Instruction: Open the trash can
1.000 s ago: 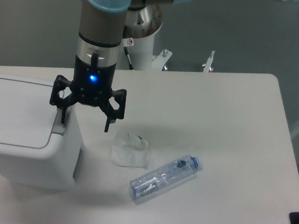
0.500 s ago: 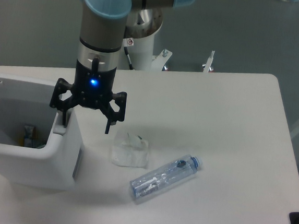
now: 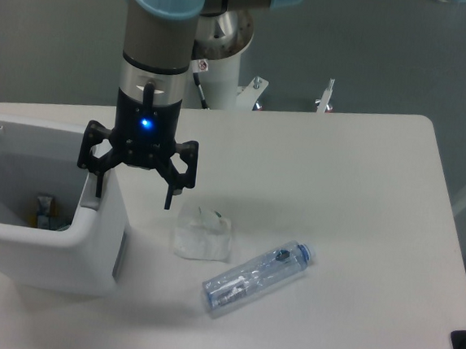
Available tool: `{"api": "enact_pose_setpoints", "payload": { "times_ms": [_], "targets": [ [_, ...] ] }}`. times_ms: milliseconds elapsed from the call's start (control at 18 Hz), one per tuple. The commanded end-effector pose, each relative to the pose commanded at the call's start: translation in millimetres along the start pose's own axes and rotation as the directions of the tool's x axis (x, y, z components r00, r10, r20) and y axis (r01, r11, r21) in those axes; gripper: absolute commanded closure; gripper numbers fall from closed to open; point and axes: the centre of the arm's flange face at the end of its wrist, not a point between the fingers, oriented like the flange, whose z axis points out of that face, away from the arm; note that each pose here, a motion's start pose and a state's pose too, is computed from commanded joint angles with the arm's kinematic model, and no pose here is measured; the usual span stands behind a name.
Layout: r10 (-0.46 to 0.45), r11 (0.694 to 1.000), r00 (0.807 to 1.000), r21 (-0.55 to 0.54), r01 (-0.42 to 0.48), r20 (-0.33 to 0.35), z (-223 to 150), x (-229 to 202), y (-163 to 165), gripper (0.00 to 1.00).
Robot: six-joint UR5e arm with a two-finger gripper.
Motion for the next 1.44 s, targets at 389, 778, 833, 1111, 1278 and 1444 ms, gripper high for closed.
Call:
{"api": "enact_pose_setpoints", "payload": {
  "times_ms": [389,778,833,1111,1278,1444],
  "targets": [
    [0.128,0.989,0.983,-0.091,-0.116,0.131,29.8,-111.6,8.5,0.00],
    [0.303,0.938,0.945,-0.213,-0.273,0.125,64.9,-256.6,40.3,0.00],
    [0.343,0.921,0.933,-0.235,-0.311,0.108,72.6,-275.7,48.5,0.00],
    [0.506,0.816,0.862,-0.341,-0.467,0.030,91.5,-307.3,76.6,0.00],
    [0.512,0.797,0.859,-0.375,-0.473,0.007,104.6,-301.3,86.7,0.00],
    [0.513,0.797,0.858,-0.376,-0.474,0.005,103.4,-299.8,86.3,0.00]
  ]
}}
